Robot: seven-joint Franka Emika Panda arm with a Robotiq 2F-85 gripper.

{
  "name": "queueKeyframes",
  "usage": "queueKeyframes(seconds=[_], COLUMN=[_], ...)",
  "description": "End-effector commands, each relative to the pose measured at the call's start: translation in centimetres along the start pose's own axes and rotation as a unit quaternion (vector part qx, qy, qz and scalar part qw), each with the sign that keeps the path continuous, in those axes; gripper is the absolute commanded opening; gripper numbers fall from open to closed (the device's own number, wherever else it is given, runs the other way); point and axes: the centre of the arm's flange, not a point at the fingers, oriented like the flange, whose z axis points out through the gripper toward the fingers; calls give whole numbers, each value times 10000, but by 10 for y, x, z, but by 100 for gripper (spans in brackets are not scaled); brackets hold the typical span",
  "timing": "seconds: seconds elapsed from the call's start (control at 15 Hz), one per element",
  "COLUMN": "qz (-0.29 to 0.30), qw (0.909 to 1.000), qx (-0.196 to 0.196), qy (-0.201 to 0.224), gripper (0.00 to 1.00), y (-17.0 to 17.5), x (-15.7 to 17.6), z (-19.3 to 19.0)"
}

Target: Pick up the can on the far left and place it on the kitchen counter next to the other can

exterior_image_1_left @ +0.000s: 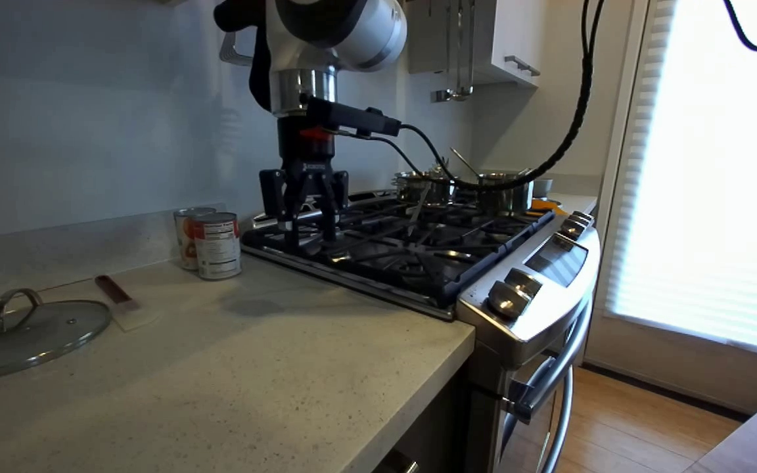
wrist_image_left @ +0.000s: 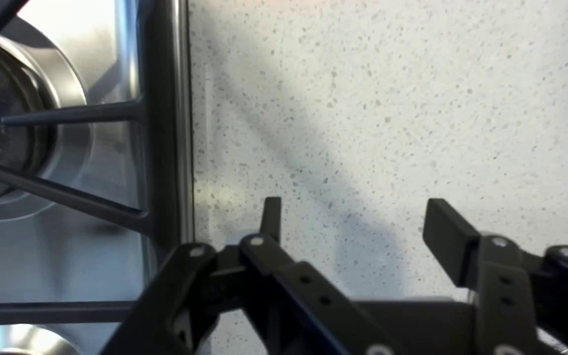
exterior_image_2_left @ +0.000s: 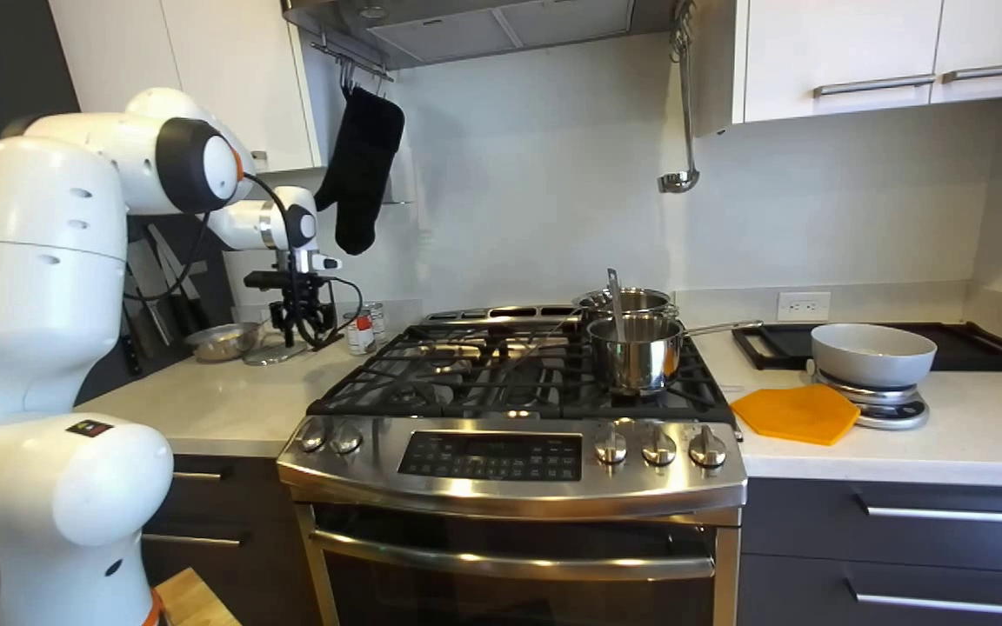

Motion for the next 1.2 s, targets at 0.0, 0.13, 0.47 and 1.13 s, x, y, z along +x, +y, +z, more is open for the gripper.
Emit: queueKeyframes(seconds=[0.0, 0.13, 0.47, 1.13], qz=[-144, -91, 103, 27], qw=[9991, 9986, 9982, 9969], qx=[100, 37, 257, 753], qy=[385, 525, 534, 225], gripper=[100, 100, 99, 100], y=[7, 7, 17, 11], x=[-83, -104, -169, -189], z=[-6, -18, -59, -85])
